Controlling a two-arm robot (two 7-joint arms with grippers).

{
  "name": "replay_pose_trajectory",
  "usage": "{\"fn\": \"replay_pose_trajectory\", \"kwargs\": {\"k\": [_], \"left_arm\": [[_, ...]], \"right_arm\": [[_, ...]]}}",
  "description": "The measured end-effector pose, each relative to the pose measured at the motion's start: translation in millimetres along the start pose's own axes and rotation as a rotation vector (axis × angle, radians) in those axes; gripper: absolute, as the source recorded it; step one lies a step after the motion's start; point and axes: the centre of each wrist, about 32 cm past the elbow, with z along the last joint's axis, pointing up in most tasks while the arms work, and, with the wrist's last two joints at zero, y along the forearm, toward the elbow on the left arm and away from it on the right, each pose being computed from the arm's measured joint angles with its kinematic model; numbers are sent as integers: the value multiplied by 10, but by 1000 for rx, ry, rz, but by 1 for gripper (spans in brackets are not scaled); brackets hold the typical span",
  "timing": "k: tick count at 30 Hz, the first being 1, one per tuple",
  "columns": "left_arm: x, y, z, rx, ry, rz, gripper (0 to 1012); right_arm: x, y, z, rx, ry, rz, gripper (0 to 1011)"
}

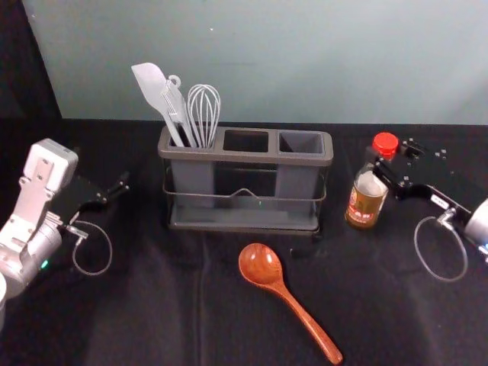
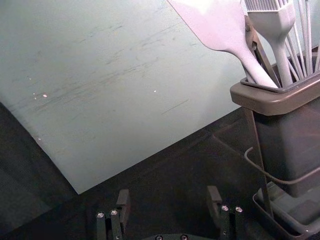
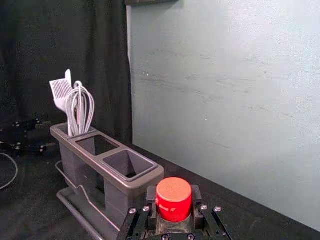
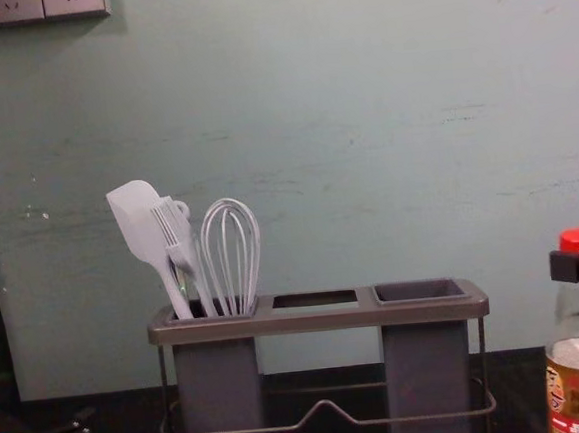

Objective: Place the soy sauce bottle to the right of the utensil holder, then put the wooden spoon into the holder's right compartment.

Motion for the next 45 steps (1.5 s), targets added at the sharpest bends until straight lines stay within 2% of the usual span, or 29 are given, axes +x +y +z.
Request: {"fn": "replay_pose_trajectory", "kwargs": {"k": [10, 16, 45], "left_arm": [[0, 0, 0, 0, 0, 0, 1005], [0, 0, 0, 0, 0, 0, 1005], [0, 0, 0, 0, 0, 0, 1005]], "right_arm": [[6, 96, -41, -2, 2, -2, 387], [15, 142, -110, 1, 16, -6, 387], [63, 264, -253, 6, 20, -8, 387]]}}
